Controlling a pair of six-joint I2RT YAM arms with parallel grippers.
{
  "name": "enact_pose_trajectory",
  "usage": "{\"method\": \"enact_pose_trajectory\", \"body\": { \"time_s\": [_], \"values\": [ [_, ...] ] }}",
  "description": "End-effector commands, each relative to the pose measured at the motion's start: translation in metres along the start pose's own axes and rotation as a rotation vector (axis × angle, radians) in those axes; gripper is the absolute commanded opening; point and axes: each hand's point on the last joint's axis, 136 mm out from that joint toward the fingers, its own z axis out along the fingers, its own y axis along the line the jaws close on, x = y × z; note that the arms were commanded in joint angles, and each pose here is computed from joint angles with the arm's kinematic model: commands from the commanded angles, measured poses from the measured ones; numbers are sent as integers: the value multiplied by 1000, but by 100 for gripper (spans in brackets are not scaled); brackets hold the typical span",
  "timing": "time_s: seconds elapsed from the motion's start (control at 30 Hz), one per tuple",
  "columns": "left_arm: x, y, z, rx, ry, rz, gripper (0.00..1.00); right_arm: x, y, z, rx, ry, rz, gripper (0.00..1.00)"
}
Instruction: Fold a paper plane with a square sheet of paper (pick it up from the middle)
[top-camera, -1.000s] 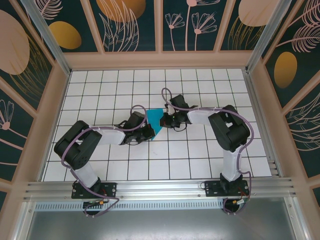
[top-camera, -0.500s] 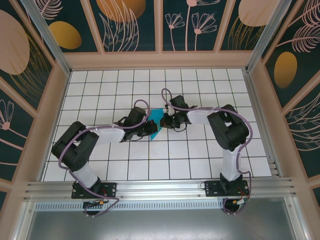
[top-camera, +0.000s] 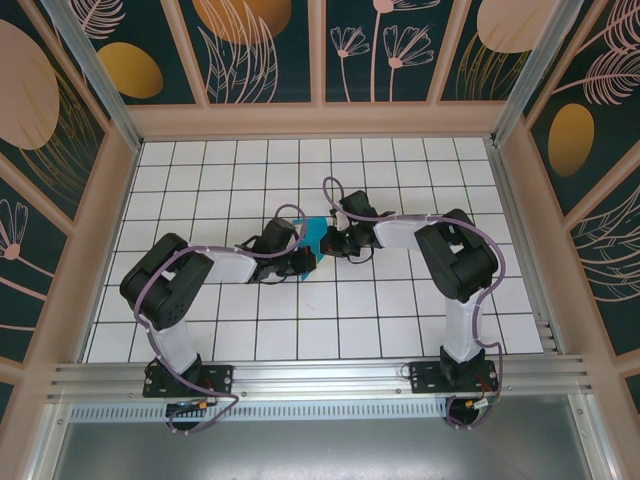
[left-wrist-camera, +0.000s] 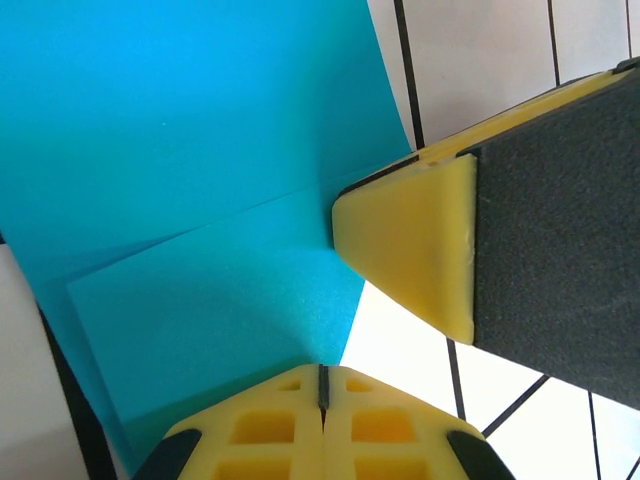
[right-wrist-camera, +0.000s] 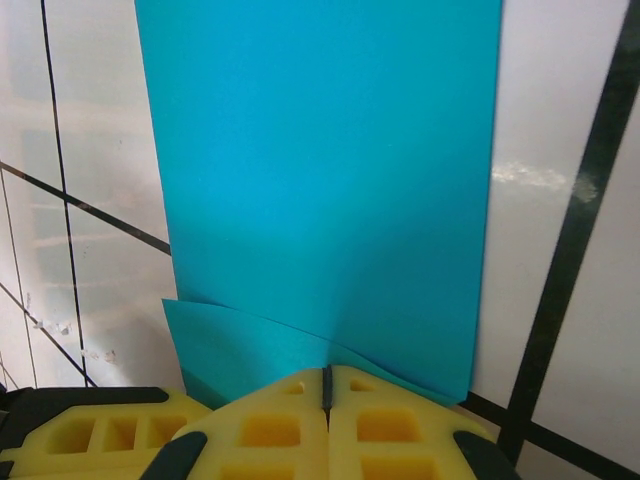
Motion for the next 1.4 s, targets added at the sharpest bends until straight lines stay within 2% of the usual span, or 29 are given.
{"method": "enact_pose_trajectory", "body": {
  "time_s": [0.0,0.27,0.43,0.77,0.93,1.07,1.2,1.37],
  "values": [
    [23,15,-3,-22,59,10,0,27,-44,12,147,69,78,0],
    [55,25,-17,-23,125,-20,0,39,-68,18,227,100,120,0],
    [57,23,-29,-37,120,3,0,42,-71,18,238,105,131,0],
    [68,27,-31,-83,170,35,0,41,-71,16,250,104,134,0],
    [61,27,-38,-123,163,72,0,39,-67,12,246,100,127,0],
    [41,9,-44,-92,106,94,0,34,-56,9,215,94,122,0],
    [6,-23,-52,-11,-14,95,0,17,-26,0,110,46,82,0],
    [-29,-33,-51,19,-172,-5,0,-15,20,-21,-42,-47,61,4]
  ]
}}
